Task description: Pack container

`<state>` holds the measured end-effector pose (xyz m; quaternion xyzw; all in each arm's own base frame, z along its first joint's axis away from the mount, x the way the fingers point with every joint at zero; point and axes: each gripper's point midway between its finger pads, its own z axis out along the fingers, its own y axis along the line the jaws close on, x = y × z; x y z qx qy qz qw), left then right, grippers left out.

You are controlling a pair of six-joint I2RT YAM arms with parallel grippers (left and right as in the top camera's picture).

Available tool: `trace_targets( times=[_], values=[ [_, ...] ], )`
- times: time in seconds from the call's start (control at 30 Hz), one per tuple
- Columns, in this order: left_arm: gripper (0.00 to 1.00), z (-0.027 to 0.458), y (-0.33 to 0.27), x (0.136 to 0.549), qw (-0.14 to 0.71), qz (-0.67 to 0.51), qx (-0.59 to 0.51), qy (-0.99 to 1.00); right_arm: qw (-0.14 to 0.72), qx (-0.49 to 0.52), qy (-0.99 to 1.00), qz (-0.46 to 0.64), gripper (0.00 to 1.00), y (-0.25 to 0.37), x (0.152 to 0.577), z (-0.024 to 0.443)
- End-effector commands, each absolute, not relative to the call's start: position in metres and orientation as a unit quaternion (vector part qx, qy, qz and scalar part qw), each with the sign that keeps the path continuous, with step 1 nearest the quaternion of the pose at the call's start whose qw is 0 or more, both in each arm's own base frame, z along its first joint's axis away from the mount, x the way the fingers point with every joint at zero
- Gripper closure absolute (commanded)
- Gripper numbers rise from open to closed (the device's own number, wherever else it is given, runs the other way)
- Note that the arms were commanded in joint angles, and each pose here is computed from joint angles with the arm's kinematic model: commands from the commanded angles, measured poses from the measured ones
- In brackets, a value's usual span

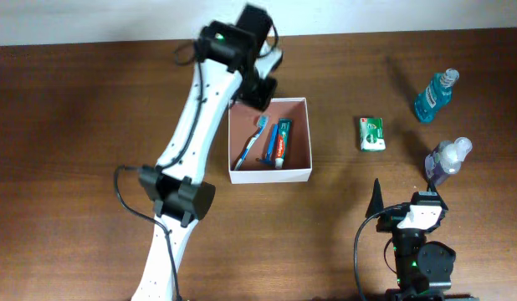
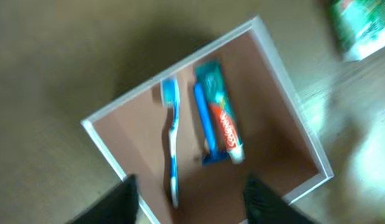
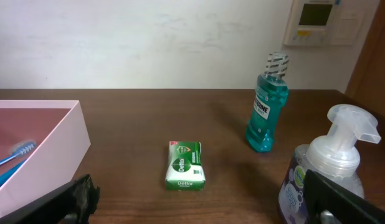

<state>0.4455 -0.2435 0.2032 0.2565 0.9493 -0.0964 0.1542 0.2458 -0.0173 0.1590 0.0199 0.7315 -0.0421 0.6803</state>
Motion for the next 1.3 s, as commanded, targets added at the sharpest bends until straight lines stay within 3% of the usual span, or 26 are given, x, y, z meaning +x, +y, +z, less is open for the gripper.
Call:
trace_targets(
  times=[0.0,0.03,0.1,0.33,0.47,0.93,1.27],
  values=[
    [0.27,0.265,-0.243,0.440,0.231,-0.119,0.258,0.930,0.678,0.018,0.733,-0.040,0.02,-0.016,0.246,0.156],
    [0.22,0.277,-0.240,0.438,0.245,-0.118,0.257,0.927,0.678,0.018,0.733,-0.040,0.02,-0.016,0.246,0.156],
    [0.01,0.299,-0.231,0.433,0.270,-0.111,0.252,0.923,0.678,0.018,0.733,-0.040,0.02,-0.016,0.246,0.156],
    [0.00,0.370,-0.185,0.407,0.339,-0.090,0.220,0.910,0.678,0.018,0.733,-0.040,0.02,-0.016,0.246,0.156],
    [0.01,0.381,-0.164,0.388,0.332,-0.086,0.202,0.917,0.678,0.018,0.733,-0.040,0.02,-0.016,0.246,0.156],
    [0.01,0.348,-0.112,0.316,0.241,-0.035,0.135,0.960,0.678,0.018,0.733,-0.040,0.02,-0.016,0.246,0.156],
    [0.01,0.320,-0.010,0.229,0.237,0.085,-0.046,0.967,0.678,0.018,0.733,-0.040,0.02,-0.016,0.246,0.156]
  ],
)
